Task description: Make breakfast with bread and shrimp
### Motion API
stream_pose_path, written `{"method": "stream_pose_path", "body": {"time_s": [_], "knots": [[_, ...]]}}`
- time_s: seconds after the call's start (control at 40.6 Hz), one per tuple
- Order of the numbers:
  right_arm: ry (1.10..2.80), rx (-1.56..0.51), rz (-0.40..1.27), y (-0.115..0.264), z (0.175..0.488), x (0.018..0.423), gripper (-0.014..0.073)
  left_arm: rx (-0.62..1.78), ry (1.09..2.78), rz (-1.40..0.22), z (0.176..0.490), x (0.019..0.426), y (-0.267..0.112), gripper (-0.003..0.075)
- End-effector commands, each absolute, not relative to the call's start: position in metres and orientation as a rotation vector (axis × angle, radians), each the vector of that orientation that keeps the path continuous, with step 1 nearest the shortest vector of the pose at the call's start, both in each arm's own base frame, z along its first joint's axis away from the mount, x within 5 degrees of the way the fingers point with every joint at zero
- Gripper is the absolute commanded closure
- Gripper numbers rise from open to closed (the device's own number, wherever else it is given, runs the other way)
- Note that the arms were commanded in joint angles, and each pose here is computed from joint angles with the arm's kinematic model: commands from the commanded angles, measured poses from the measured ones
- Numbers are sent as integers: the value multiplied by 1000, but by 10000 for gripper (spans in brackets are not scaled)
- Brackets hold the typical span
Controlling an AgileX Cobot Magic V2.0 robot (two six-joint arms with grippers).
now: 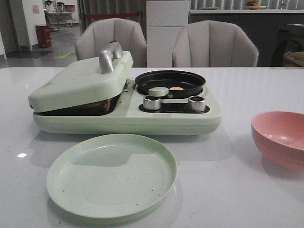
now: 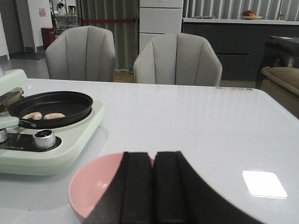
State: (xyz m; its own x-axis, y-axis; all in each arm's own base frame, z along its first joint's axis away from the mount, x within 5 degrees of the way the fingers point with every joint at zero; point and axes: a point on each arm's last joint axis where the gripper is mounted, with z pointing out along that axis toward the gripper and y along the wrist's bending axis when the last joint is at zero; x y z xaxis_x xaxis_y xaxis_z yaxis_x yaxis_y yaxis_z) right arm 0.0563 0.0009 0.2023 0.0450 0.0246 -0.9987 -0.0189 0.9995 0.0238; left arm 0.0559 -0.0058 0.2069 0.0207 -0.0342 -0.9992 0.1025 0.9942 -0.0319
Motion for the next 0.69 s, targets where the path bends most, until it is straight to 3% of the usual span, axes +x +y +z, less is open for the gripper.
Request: {"method": "stream_pose_path", "body": {"time_s": [0.0,0.517,0.665], "knots": [[1398,-13,28,2,217,53,561,39,1475,-116,205,55,-5,619],[1396,-8,2,0,217,53,561,39,1475,-116,205,55,-5,619],[1395,-68,-94,-1,217,53,561,39,1475,-116,205,55,-5,619]]}}
